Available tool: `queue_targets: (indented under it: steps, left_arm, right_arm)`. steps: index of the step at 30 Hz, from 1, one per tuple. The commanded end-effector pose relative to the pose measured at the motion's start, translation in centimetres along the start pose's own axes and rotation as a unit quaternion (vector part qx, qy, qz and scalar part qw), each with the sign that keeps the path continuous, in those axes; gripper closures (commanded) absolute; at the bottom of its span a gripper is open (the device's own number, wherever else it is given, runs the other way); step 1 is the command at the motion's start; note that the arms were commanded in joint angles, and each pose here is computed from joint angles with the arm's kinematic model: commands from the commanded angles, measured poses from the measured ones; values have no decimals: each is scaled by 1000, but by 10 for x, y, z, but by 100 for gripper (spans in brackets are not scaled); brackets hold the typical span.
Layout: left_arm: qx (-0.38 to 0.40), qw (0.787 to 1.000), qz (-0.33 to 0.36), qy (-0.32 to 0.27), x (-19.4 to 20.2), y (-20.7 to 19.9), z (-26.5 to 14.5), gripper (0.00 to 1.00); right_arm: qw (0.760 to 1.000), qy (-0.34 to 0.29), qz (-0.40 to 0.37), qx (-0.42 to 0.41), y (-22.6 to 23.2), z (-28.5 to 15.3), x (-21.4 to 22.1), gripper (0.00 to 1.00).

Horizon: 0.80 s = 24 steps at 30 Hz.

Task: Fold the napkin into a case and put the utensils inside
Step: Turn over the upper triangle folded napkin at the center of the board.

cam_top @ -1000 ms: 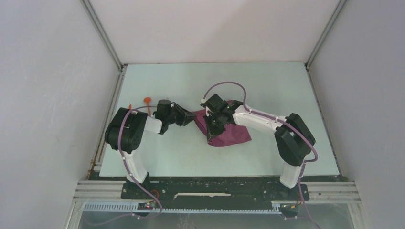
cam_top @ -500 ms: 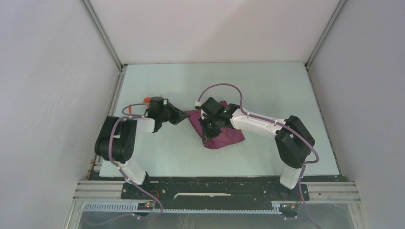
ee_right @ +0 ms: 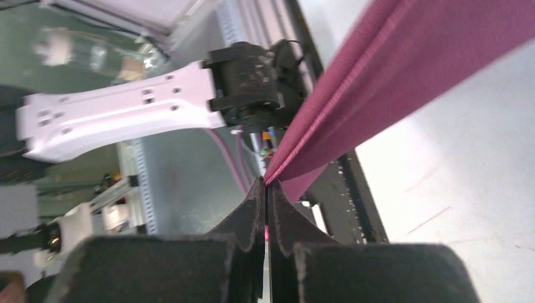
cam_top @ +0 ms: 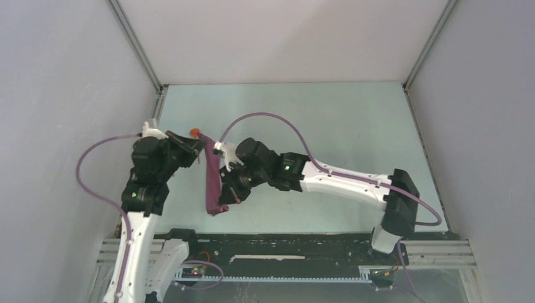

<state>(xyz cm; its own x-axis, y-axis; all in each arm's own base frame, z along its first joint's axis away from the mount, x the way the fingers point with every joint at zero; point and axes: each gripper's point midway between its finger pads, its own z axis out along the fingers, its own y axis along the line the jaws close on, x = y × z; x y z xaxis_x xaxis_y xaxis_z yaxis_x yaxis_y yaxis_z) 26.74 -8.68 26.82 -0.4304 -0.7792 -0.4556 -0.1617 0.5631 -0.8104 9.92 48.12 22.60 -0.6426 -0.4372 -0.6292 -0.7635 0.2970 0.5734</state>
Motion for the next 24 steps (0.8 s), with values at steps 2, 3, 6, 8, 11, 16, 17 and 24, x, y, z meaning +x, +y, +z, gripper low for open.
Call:
queue_targets:
  steps: [2,3,6,8,11,16,17,24]
  left_arm:
    - [-53,994,35,-86,-36,-5,2,100]
    - [-53,995,37,-73,-28,-6,16,100]
    - [-53,997,49,-36,0,-12,66,100]
    - [-80,994,66,-17,19,-5,105,100]
    - [-113,989,94,35,58,7,172,100]
    - [-97,984,128,81,104,-3,250,100]
    - [-99,982,135,86,111,-2,258,100]
    - [-78,975,149,147,153,-3,287,99]
  right_arm:
    - [984,20,75,-161,28,-43,23,100]
    - [981,16,87,-172,17,-45,28,100]
    - [975,9,129,-182,-33,-48,49,100]
    - [969,-3,165,-187,-67,-53,69,100]
    - [960,-16,221,-170,-124,-56,100,100]
    - [948,-27,286,-139,-189,-61,143,100]
    - [946,-29,298,-128,-199,-62,147,100]
    - [931,-18,361,-46,-235,-63,178,93]
